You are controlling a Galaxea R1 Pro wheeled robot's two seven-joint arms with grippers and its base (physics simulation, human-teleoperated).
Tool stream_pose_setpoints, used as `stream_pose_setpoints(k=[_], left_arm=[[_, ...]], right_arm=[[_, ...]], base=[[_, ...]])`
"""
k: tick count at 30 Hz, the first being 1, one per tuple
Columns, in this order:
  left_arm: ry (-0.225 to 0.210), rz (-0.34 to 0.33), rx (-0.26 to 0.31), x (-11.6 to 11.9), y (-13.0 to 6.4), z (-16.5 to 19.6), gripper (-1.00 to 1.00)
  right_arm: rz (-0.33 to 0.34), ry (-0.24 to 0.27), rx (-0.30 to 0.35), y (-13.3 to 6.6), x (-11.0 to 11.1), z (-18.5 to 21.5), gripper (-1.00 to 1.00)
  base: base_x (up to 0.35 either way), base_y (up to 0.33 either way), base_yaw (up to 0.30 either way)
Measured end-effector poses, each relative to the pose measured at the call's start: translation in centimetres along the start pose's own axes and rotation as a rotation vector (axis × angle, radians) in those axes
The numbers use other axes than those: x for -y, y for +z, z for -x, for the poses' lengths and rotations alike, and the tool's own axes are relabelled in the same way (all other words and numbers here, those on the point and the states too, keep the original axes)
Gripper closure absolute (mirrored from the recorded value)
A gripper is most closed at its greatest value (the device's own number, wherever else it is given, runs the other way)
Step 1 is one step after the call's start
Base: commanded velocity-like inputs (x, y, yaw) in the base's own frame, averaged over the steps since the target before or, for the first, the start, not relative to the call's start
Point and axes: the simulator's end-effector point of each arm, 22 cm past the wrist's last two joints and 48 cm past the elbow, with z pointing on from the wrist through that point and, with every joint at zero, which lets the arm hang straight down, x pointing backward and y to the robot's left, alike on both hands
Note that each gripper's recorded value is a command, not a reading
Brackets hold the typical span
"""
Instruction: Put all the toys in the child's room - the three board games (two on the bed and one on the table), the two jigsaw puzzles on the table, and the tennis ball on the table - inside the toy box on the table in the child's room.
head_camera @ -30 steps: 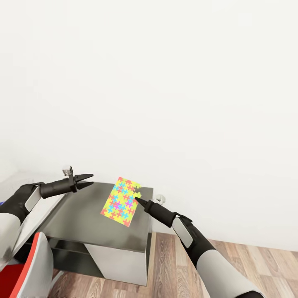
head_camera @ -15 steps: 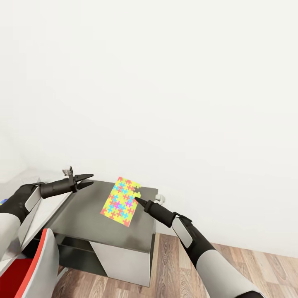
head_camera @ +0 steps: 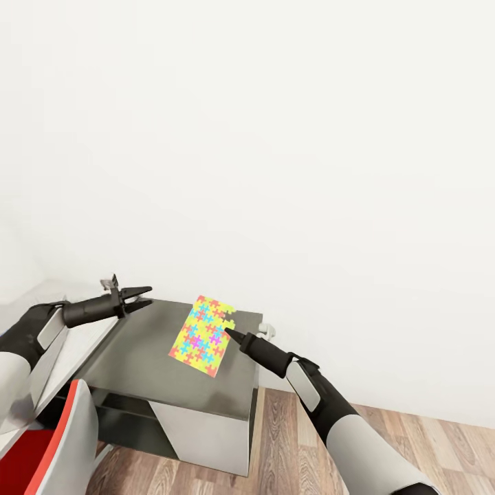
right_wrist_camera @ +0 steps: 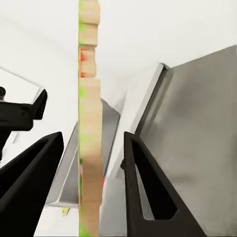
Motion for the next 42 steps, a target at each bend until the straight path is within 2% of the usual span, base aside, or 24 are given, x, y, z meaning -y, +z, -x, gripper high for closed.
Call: stream_pose_setpoints(k=[3,5,8,11,13,21,27,38,42], left_arm=[[-0.011,0.035,0.005,-0.4,-1.8,0.9,-1.00],[-0.040,0.053,0.003,-0.6,-2.7,1.2,-1.00],[-0.080,0.081,0.010,-0.4,-4.6,2.5,-1.00],[-0.079,0.105,0.027,-0.1,-6.3,4.0,-1.00],[-0.077,0.114,0.031,0.0,-7.0,4.5,-1.00],[-0.066,0.126,0.034,0.0,-7.6,4.8,-1.00],[-0.058,0.144,0.044,-0.1,-8.8,5.2,-1.00],[-0.053,0.148,0.046,-0.1,-9.0,5.3,-1.00],[-0.051,0.153,0.048,-0.2,-9.3,5.4,-1.00]], right_arm=[[-0.004,0.066,-0.084,0.2,-0.3,-1.7,1.00],[-0.006,0.078,-0.109,0.3,-0.7,-1.7,1.00],[-0.022,0.041,-0.084,0.8,-2.4,1.1,1.00],[-0.010,0.025,-0.042,1.0,-5.0,4.0,1.00],[-0.015,0.033,-0.040,0.9,-6.2,5.1,1.00],[-0.042,0.041,-0.049,0.8,-6.8,5.6,1.00],[-0.045,0.037,-0.048,0.9,-6.9,5.7,1.00],[-0.049,0.029,-0.049,0.9,-6.8,5.6,1.00],[-0.073,0.021,-0.052,0.9,-6.3,5.5,1.00]], base=[[0.000,0.000,0.000],[0.000,0.000,0.000],[0.000,0.000,0.000],[0.000,0.000,0.000],[0.000,0.000,0.036],[0.000,0.000,0.225],[-0.021,0.000,0.277],[-0.023,0.000,0.282],[-0.001,0.000,0.283]])
